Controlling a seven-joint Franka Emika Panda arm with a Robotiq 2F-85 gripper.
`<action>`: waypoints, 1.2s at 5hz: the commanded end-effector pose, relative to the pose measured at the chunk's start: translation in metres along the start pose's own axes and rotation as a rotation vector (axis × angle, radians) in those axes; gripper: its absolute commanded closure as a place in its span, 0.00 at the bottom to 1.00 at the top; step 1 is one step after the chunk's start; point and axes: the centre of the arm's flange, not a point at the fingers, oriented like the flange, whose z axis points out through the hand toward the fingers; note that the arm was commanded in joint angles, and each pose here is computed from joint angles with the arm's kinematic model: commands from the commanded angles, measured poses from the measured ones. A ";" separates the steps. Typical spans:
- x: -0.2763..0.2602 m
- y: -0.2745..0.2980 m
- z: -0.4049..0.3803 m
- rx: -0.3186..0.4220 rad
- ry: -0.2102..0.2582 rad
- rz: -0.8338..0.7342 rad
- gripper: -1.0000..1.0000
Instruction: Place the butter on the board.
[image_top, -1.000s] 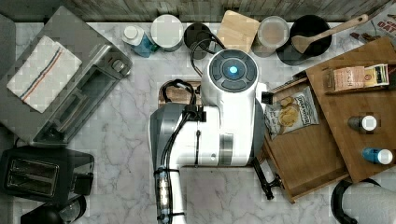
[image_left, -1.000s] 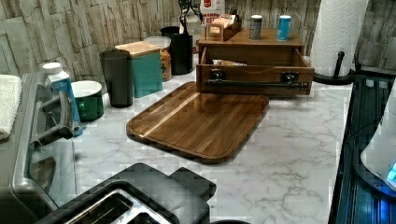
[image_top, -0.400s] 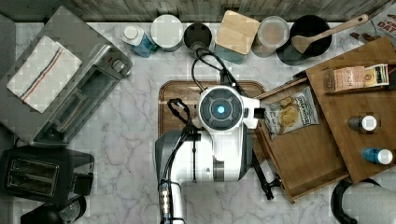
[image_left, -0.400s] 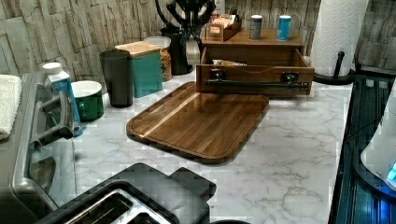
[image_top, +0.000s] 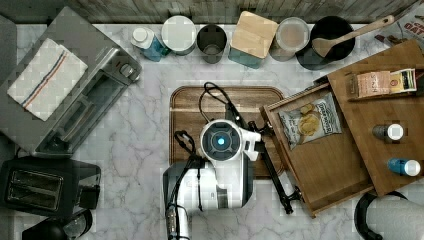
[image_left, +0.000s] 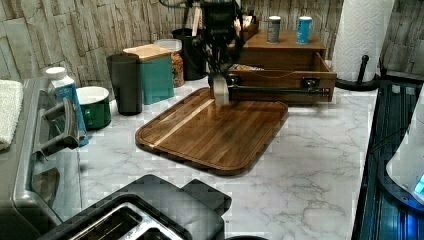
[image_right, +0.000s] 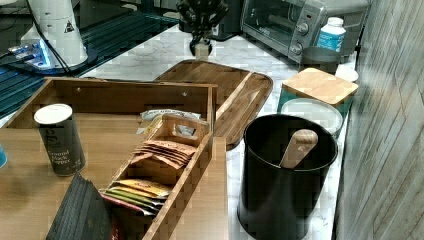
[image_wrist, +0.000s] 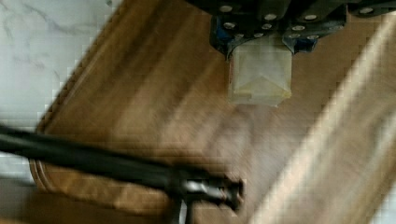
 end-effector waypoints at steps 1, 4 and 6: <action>-0.053 -0.018 0.009 0.184 0.034 0.043 1.00; -0.078 -0.031 0.026 0.210 0.026 0.111 1.00; -0.085 -0.029 0.045 0.225 0.034 0.112 0.00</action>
